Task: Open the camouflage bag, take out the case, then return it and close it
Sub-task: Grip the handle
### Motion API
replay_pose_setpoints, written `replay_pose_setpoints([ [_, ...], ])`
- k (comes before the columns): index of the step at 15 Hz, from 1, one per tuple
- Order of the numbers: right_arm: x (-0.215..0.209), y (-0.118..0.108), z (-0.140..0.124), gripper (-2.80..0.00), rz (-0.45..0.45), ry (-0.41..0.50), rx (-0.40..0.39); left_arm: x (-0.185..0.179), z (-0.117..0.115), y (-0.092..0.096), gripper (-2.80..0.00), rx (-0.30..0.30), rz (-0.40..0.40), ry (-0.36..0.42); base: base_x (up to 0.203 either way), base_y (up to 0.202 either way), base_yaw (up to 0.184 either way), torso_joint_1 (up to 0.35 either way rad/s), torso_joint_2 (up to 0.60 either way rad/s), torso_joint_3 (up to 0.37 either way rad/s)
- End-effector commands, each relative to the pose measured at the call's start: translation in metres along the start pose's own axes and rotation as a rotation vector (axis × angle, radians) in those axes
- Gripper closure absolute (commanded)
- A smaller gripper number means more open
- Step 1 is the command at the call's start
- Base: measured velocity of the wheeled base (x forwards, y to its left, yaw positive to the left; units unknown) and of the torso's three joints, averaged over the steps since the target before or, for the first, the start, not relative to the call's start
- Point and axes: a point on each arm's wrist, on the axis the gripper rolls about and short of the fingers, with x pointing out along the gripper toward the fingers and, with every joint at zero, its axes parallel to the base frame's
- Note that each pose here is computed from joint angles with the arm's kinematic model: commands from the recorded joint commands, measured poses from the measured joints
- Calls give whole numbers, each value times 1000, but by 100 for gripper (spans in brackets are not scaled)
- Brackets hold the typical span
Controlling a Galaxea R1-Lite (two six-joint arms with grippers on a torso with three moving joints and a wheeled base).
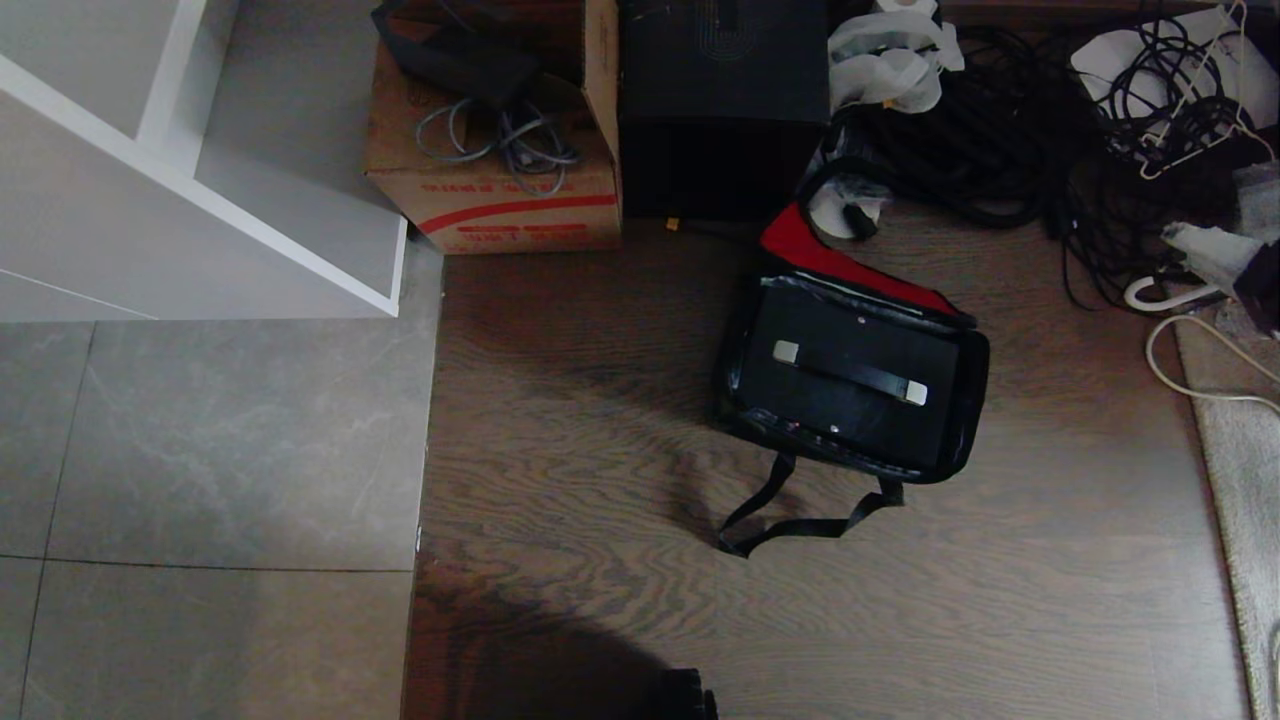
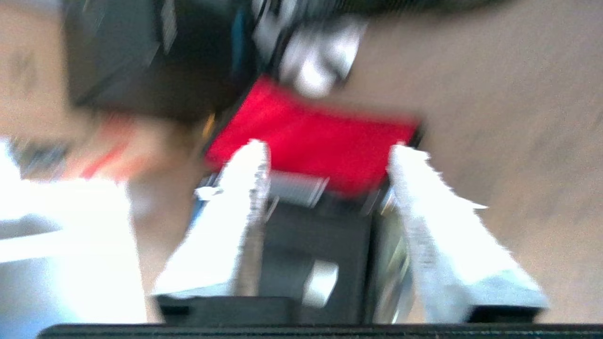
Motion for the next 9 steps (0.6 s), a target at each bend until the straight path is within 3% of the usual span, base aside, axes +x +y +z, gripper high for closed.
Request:
replay_pose_setpoints([
  [1,-46,42,-9,0,35,66,-23,1,-3,0,0,-1,1,8,0,0,0,0,0,0],
  [4,-96,70,-43,0,-14,233,-126,1,-3,0,0,-1,1,9,0,0,0,0,0,0],
  [6,-133,92,-65,0,-87,332,-232,1,-3,0,0,-1,1,9,0,0,0,0,0,0],
  [9,-188,125,-102,0,-216,452,-325,1,-3,0,0,-1,1,8,0,0,0,0,0,0],
])
